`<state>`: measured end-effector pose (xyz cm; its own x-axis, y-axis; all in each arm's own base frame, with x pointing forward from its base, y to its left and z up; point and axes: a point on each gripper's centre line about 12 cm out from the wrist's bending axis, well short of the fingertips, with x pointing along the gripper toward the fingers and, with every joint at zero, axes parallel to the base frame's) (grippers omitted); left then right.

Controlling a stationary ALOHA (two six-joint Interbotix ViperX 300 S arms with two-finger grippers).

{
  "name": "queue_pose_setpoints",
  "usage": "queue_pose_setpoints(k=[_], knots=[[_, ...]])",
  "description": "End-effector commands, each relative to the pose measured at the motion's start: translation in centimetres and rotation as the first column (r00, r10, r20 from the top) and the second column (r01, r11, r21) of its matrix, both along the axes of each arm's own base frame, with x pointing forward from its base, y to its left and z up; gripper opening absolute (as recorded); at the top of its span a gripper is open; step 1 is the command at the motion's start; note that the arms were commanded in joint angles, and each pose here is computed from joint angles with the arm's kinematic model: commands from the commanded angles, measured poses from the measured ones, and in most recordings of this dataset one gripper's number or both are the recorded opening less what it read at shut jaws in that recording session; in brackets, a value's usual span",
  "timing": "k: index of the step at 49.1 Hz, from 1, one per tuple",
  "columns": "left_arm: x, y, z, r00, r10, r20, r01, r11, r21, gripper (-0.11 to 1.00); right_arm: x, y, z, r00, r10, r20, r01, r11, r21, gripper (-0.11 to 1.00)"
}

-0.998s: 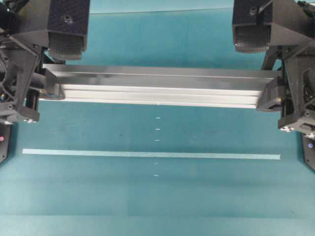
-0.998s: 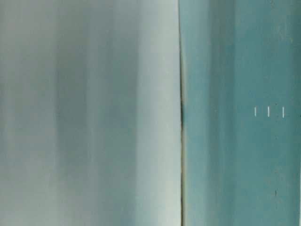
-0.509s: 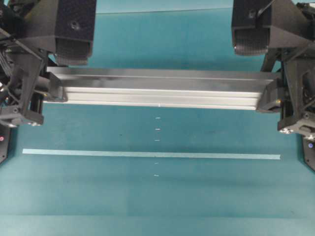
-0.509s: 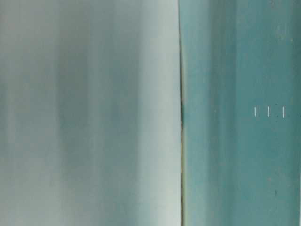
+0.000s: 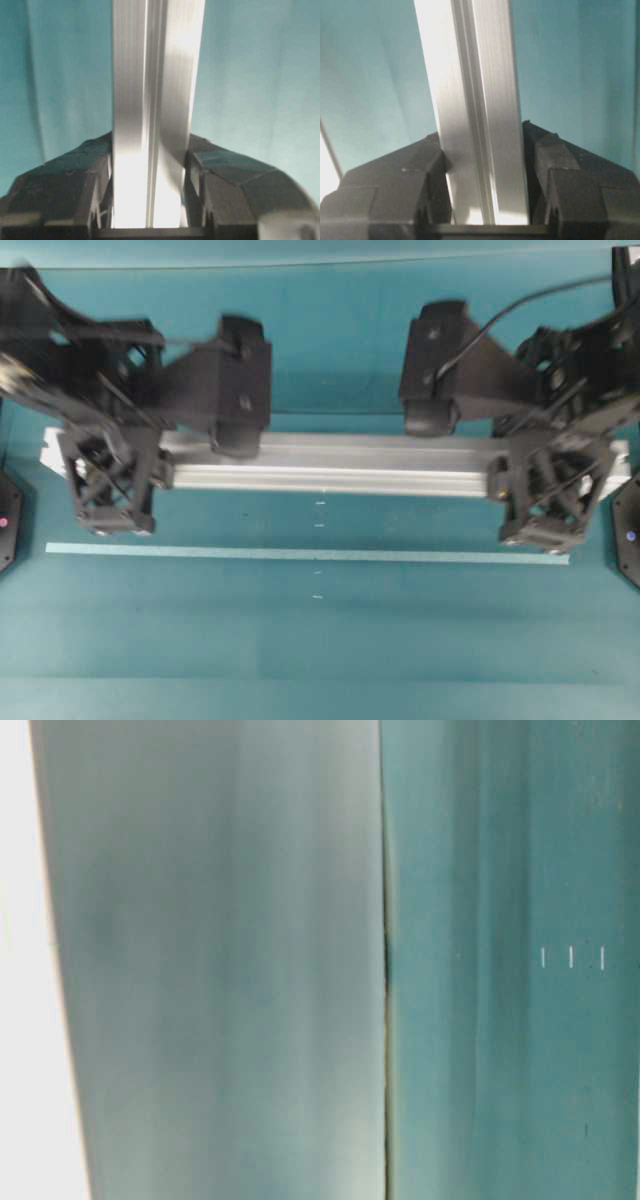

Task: Lift the metal rail with both hands.
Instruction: 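Lower the held rail back down toward the table with both grippers, then set the rail on the table while holding it with both grippers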

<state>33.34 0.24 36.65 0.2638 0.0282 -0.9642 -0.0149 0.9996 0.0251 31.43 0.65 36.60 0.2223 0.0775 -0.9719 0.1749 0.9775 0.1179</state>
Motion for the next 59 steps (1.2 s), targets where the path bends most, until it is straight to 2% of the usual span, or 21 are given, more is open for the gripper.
queue_pose_setpoints(k=[1,13,25,40,59], knots=[[0.2,-0.5,-0.6,0.998,-0.018,0.066,0.018,1.000,-0.001,0.28,0.6,-0.5,-1.3,0.997,-0.045,0.059,0.046,0.999,-0.004,0.38],[0.1,-0.5,-4.9,0.999,-0.024,0.032,0.024,1.000,0.002,0.28,-0.1,-0.4,-6.0,0.999,-0.042,-0.030,0.042,0.999,-0.008,0.38],[0.4,-0.4,-7.0,0.998,-0.027,0.052,0.027,1.000,0.002,0.28,-0.2,-0.4,-10.2,0.999,-0.038,-0.003,0.038,0.999,-0.018,0.38],[0.2,-0.7,-10.7,0.999,-0.021,0.026,0.021,1.000,-0.003,0.28,-0.6,-0.4,-13.6,1.000,0.003,-0.012,-0.003,0.999,-0.036,0.38],[0.2,-0.7,-14.4,1.000,-0.024,0.011,0.024,1.000,-0.004,0.28,0.5,0.2,-17.9,1.000,0.024,-0.002,-0.024,0.999,-0.042,0.38]])
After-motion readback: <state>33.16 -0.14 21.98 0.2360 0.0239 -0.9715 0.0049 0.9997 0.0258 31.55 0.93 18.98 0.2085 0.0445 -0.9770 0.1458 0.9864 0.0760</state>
